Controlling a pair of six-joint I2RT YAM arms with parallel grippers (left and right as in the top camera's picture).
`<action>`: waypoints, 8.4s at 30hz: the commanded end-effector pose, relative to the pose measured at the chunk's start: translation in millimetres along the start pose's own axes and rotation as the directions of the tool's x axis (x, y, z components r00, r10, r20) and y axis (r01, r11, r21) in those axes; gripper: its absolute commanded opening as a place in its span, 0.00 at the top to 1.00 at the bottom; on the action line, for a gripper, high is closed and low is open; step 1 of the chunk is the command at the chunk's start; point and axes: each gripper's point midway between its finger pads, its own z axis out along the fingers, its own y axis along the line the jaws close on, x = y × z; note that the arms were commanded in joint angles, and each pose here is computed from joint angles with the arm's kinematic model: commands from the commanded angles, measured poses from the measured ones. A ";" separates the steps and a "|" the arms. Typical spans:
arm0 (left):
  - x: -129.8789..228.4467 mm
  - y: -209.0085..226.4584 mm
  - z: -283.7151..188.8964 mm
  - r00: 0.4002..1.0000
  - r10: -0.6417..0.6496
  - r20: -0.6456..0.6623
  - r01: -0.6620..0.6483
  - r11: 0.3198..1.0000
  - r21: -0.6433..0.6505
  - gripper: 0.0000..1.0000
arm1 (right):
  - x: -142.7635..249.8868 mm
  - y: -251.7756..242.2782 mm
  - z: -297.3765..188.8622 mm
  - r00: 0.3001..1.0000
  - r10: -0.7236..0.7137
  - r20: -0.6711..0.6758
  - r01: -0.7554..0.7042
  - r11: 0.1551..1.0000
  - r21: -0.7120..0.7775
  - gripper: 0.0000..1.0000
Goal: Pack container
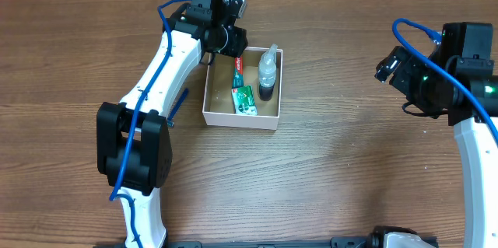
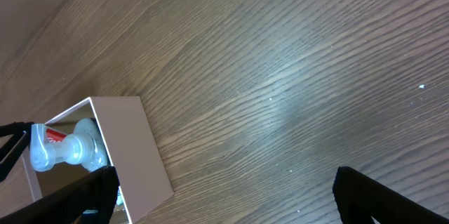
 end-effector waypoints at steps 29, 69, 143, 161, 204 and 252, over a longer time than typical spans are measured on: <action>13.1 -1.3 20.1 0.999 -0.004 -0.049 0.004 1.000 0.004 0.82 | -2.7 1.7 -2.6 1.000 0.004 0.012 -0.004 1.000 -0.008 0.00; 126.7 125.5 -146.6 0.853 -0.423 -0.305 0.291 0.871 -0.395 0.21 | -2.7 1.7 -2.6 1.000 0.004 0.012 -0.004 1.000 -0.008 0.00; 49.4 111.9 -111.9 0.944 -0.154 -0.292 0.050 0.941 -0.335 0.89 | -2.7 1.7 -2.6 1.000 0.004 0.012 -0.004 1.000 -0.008 0.00; 192.4 161.0 -38.1 0.819 -0.300 -0.489 0.121 0.924 -0.364 0.44 | -2.7 1.7 -2.6 1.000 0.004 0.012 -0.004 1.000 -0.008 0.00; 30.8 81.4 -111.0 0.964 -0.107 -0.245 0.058 0.978 -0.200 0.96 | -2.7 1.7 -2.6 1.000 0.004 0.012 -0.004 1.000 -0.008 0.00; 174.7 123.0 -49.6 0.849 -0.109 -0.518 -0.013 0.974 -0.226 0.53 | -2.7 1.7 -2.6 1.000 0.004 0.012 -0.004 1.000 -0.008 0.00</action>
